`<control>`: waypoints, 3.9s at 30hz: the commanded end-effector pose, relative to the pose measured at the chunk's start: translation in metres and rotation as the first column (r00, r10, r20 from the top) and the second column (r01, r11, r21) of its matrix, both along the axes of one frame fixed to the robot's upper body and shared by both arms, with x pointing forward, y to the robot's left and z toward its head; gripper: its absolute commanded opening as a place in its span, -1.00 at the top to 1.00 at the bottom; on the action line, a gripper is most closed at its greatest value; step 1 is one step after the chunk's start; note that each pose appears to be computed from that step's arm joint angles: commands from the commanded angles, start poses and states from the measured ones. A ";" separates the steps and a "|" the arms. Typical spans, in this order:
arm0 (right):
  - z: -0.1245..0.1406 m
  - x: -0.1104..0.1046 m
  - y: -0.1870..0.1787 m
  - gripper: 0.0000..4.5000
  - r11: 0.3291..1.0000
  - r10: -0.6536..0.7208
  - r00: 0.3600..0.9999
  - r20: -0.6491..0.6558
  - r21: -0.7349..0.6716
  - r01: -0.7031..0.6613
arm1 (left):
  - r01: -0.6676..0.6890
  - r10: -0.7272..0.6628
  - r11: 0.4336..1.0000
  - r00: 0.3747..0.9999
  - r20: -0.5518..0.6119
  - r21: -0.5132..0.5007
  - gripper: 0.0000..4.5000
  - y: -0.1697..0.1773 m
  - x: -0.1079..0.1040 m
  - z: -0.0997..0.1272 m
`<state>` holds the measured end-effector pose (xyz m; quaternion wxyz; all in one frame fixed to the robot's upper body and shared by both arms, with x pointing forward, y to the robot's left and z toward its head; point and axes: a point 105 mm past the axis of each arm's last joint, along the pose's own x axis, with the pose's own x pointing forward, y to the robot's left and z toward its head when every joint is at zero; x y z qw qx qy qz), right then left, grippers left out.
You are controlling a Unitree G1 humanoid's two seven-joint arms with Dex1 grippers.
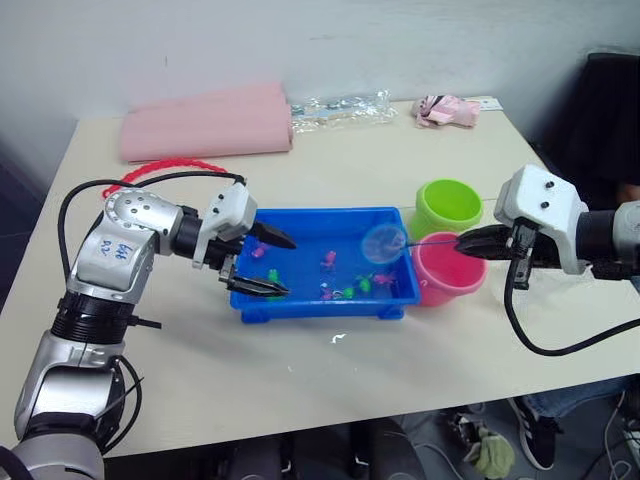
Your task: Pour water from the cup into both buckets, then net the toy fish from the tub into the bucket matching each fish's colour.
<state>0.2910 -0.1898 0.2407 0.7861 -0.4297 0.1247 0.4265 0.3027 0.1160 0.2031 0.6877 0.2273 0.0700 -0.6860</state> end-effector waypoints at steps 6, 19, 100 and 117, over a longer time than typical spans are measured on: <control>-0.007 0.024 0.001 1.00 0.817 0.430 0.867 0.252 -0.517 -0.255 | 0.006 -0.004 0.999 0.999 0.040 -0.051 -0.96 -0.014 -0.010 0.012; -0.014 0.048 0.015 1.00 0.590 0.698 0.679 0.227 -0.721 -0.365 | -0.024 0.028 0.996 0.998 0.052 -0.083 -0.96 -0.018 -0.013 0.017; -0.039 0.013 0.040 1.00 0.789 0.579 0.786 0.215 -0.390 -0.475 | 0.043 -0.049 0.994 0.997 0.065 0.097 -0.96 0.009 -0.020 -0.002; -0.062 0.017 0.050 1.00 0.786 0.596 0.780 0.192 -0.341 -0.516 | 0.030 -0.036 0.994 0.998 0.053 0.107 -0.96 0.015 -0.023 0.000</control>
